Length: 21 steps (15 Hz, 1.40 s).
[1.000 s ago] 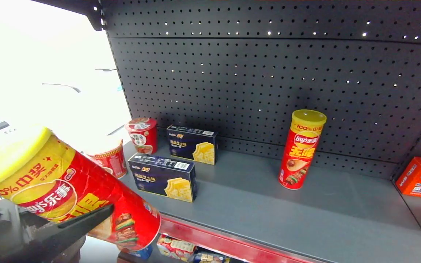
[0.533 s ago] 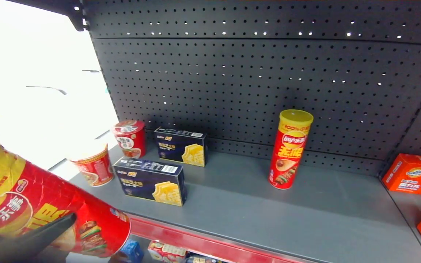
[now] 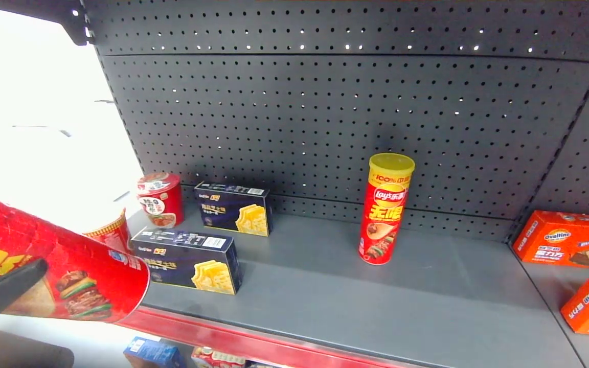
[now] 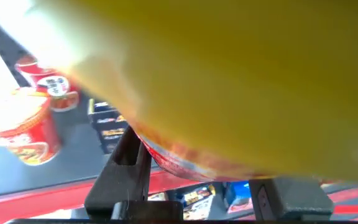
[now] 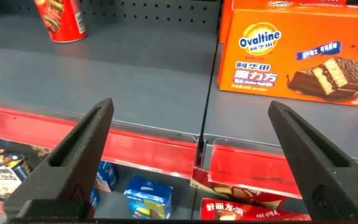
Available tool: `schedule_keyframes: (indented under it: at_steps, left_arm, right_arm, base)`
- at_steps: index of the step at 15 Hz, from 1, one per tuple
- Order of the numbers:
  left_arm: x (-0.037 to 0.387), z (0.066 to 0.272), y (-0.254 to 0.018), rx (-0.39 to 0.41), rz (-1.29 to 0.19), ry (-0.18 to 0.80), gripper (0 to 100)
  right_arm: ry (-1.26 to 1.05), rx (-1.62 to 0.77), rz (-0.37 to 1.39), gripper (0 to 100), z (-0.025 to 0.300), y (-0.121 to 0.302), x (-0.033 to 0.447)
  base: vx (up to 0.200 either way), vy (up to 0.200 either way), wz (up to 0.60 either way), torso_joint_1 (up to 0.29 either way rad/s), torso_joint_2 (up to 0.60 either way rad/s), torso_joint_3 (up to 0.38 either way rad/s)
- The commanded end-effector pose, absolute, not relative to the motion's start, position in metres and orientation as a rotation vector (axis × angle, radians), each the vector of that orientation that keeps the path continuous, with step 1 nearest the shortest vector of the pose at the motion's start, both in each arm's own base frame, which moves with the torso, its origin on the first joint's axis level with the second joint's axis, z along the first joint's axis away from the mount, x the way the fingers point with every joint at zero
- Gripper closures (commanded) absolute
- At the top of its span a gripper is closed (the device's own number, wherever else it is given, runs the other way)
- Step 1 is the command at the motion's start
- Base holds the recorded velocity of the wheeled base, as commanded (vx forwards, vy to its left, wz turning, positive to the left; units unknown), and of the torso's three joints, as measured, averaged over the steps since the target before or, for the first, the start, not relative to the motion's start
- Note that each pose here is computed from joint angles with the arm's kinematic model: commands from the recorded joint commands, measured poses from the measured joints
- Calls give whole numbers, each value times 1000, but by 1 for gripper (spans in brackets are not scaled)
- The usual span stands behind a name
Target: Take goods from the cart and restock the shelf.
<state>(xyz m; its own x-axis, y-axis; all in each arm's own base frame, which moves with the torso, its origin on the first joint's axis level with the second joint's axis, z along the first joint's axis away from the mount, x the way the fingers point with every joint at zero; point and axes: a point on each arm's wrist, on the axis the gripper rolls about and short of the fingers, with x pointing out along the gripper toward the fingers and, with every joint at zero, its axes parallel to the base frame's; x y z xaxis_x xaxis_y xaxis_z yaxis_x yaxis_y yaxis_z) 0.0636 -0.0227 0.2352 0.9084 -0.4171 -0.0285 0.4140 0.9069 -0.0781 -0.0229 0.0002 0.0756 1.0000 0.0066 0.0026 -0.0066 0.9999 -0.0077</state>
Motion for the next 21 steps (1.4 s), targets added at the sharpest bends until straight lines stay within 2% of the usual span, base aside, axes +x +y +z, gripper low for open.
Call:
schedule_keyframes:
  at_steps: [1, 4, 7, 8, 9, 10, 11, 12, 14, 21]
  left_arm:
    - [67, 236, -23, -70, -420, 49, 100]
    - [64, 240, -22, -66, -413, 36, 100]
    - [60, 237, -16, -67, -332, 27, 100]
    - [60, 237, -17, -67, -332, 28, 100]
    - [60, 237, -17, -67, -332, 30, 100]
    - [61, 231, -17, -65, -339, 47, 100]
    - [62, 227, -17, -64, -342, 59, 100]
    - [63, 223, -18, -58, -343, 72, 100]
    - [63, 221, -17, -23, -336, 78, 100]
    - [62, 217, -15, -13, -293, 128, 100]
  right_arm:
    - [-2, -8, 8, 0, 76, 0, -23]
    - [-2, -14, 8, 0, 76, 0, -23]
    - [-2, -23, 28, 0, 76, 1, -23]
    - [-83, -48, 99, 0, 105, 2, -29]
    - [-78, -28, 148, 0, 147, 3, -26]
    - [2, 23, 195, 0, 181, 4, 5]
    - [-42, 22, 234, 0, 193, 4, 12]
    - [-40, 10, 319, 0, 206, 8, 31]
    - [-14, -27, 374, 0, 233, 18, 75]
    - [155, -20, 642, 0, 237, 56, 183]
  base:
    - [0, 0, 0, 0, 0, 0]
    - [0, 0, 0, 0, 0, 0]
    - [0, 0, 0, 0, 0, 0]
    - [0, 0, 0, 0, 0, 0]
    - [0, 0, 0, 0, 0, 0]
    - [0, 0, 0, 0, 0, 0]
    - [0, 0, 0, 0, 0, 0]
    - [0, 0, 0, 0, 0, 0]
    - [0, 0, 0, 0, 0, 0]
    - [0, 0, 0, 0, 0, 0]
